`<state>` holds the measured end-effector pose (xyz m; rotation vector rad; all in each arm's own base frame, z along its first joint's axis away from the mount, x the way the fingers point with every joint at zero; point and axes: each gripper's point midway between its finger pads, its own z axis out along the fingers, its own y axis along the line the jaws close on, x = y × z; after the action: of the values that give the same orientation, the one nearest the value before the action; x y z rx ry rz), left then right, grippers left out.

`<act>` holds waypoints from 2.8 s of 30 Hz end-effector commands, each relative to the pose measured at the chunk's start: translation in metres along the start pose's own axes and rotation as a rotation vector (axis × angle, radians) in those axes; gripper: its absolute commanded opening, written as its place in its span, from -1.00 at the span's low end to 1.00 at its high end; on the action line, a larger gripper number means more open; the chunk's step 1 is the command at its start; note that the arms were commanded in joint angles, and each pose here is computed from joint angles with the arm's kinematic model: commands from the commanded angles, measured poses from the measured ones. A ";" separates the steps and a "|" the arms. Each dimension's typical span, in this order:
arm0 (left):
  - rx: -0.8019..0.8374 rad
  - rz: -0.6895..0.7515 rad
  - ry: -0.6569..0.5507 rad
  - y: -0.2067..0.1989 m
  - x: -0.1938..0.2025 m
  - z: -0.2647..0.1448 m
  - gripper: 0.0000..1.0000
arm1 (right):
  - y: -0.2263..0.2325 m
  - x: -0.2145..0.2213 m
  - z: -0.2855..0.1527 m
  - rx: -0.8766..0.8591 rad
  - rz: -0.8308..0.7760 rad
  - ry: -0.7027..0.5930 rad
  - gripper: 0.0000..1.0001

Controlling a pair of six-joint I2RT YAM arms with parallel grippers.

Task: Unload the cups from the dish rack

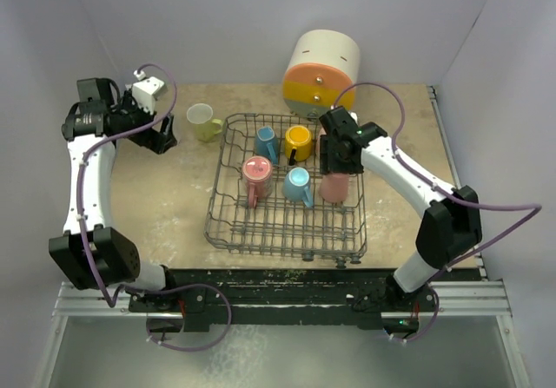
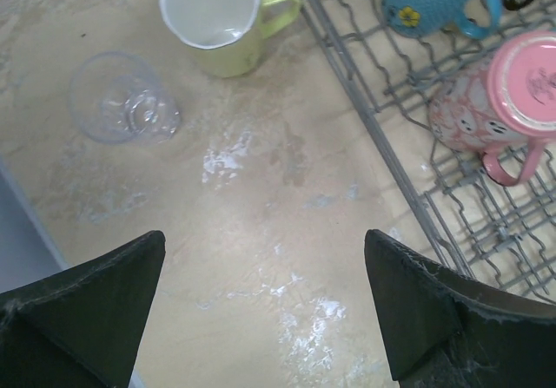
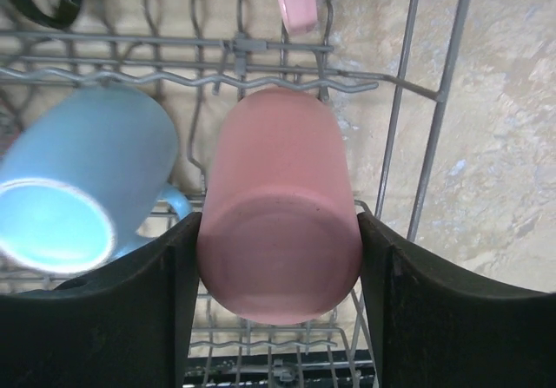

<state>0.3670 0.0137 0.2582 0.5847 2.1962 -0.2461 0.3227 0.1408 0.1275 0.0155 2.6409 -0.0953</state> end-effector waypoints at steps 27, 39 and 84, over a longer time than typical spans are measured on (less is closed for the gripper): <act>0.591 0.481 -0.525 -0.167 -0.051 -0.070 0.99 | 0.172 -0.068 -0.322 -1.649 0.236 -0.076 -0.58; 0.708 0.370 -0.672 -0.201 -0.088 -0.130 0.84 | 0.188 -0.057 -0.338 -1.835 0.326 0.034 -0.56; -0.144 0.193 0.296 0.027 0.056 0.060 -1.00 | 0.061 -0.032 -0.144 -0.633 0.223 -0.120 1.00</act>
<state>0.3733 0.0137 0.1749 0.8005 2.3604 -0.0349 0.2828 0.2359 0.2599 0.1352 2.4286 0.9526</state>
